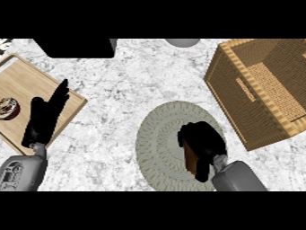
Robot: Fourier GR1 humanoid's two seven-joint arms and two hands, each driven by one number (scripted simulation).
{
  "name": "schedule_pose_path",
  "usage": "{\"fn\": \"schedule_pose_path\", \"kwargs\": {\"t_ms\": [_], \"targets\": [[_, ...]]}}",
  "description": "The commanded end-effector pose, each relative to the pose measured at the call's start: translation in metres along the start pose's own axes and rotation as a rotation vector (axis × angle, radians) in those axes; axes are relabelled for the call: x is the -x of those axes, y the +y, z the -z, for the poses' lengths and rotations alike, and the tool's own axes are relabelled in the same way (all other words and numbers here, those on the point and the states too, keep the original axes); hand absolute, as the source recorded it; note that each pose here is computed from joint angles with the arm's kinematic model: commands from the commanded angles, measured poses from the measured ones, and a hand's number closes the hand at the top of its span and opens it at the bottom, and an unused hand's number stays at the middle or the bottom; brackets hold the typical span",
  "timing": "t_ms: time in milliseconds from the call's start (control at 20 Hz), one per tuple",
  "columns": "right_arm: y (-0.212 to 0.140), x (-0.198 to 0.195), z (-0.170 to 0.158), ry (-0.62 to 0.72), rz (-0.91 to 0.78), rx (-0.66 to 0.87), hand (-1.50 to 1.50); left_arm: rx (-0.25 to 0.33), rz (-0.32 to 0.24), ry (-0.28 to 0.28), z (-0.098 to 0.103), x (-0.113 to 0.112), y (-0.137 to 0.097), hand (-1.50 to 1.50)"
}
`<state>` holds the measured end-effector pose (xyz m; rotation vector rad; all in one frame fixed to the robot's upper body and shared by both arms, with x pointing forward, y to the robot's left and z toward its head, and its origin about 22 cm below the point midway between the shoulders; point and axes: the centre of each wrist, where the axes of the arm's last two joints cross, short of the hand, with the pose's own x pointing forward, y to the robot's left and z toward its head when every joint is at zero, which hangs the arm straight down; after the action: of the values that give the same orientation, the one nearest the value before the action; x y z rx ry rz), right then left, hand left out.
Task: Pick the sweet potato from the placemat and place it in the basket
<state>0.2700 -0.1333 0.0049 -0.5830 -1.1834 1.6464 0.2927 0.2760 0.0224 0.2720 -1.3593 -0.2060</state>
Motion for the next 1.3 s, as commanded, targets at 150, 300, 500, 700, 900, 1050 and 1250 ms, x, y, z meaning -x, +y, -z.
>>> {"fn": "schedule_pose_path", "kwargs": {"t_ms": [150, 300, 500, 700, 900, 1050, 1250], "targets": [[0.019, 0.001, -0.007, -0.060, -0.127, 0.039, 1.50, -0.010, 0.014, -0.003, 0.021, -0.007, -0.017, 0.00], [0.002, -0.020, 0.015, 0.009, -0.116, 0.047, 1.50, 0.021, 0.001, 0.011, -0.005, -0.001, 0.004, 0.00], [-0.005, -0.064, 0.025, 0.141, -0.081, 0.087, 1.50, 0.027, 0.016, 0.002, 0.000, -0.002, -0.009, 0.00], [-0.008, -0.079, 0.037, 0.140, -0.134, 0.185, 1.50, 0.008, 0.011, 0.004, 0.009, -0.010, -0.007, 0.00], [-0.036, -0.088, 0.007, 0.049, 0.108, 0.267, 1.50, 0.006, 0.002, 0.007, 0.005, -0.002, 0.000, 0.00], [-0.042, -0.082, -0.012, 0.021, 0.239, 0.324, 1.50, -0.016, 0.001, 0.009, 0.000, 0.004, 0.009, 0.00], [-0.098, -0.090, -0.044, -0.076, 0.426, 0.466, 1.50, 0.002, -0.005, -0.009, 0.004, -0.009, 0.009, 0.00]]}}
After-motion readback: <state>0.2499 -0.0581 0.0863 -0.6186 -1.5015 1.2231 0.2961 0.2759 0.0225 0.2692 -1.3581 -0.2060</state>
